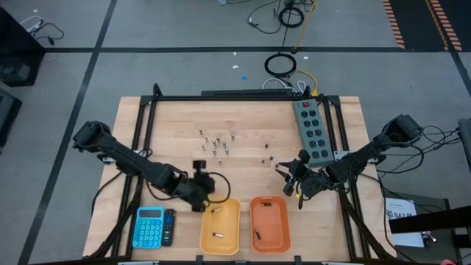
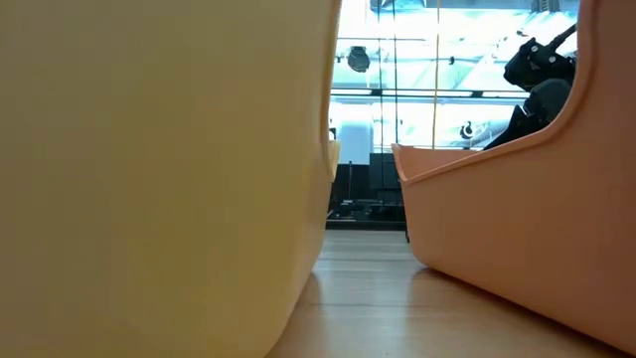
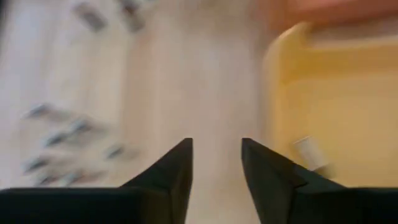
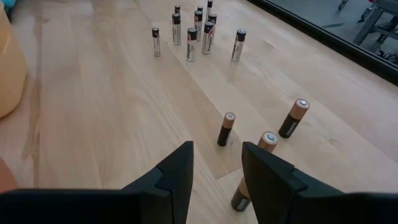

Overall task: Sort batteries
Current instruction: Put the silver battery into the yellow bin

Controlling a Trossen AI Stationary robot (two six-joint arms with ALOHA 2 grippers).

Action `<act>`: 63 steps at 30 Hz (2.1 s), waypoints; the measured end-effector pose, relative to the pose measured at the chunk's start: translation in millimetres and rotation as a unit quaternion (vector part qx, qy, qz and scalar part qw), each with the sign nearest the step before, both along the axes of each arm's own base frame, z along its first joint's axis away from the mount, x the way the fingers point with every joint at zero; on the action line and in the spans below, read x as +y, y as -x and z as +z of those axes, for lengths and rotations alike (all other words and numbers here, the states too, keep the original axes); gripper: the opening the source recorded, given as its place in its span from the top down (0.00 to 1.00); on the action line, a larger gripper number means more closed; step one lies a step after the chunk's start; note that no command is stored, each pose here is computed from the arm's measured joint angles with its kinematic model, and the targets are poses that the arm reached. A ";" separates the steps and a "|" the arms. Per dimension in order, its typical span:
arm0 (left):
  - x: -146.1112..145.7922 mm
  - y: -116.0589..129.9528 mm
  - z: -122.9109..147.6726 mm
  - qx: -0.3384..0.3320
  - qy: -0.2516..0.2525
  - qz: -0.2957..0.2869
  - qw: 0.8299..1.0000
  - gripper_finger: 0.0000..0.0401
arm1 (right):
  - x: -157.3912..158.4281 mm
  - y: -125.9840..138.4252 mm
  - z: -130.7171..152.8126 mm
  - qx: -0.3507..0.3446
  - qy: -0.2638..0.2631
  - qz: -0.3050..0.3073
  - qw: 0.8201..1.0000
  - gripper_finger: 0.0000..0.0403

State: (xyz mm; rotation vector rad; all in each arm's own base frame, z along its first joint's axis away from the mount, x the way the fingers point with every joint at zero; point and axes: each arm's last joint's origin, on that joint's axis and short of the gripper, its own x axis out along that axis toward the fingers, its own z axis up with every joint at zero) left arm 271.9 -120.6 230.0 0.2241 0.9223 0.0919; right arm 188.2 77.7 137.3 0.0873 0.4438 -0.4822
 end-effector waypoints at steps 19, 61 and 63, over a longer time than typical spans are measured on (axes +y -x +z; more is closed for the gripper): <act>56.2 1.5 -43.2 0.157 -0.104 0.125 0.974 0.59 | 0.6 0.0 -0.4 0.010 0.002 0.015 1.000 0.68; 157.4 53.3 -103.0 -0.022 0.051 0.248 0.967 0.59 | 4.5 0.9 0.6 0.006 0.009 0.025 1.000 0.68; 158.6 51.5 -104.3 -0.026 0.052 0.248 0.967 0.59 | 4.6 0.7 0.9 0.004 0.008 0.025 1.000 0.68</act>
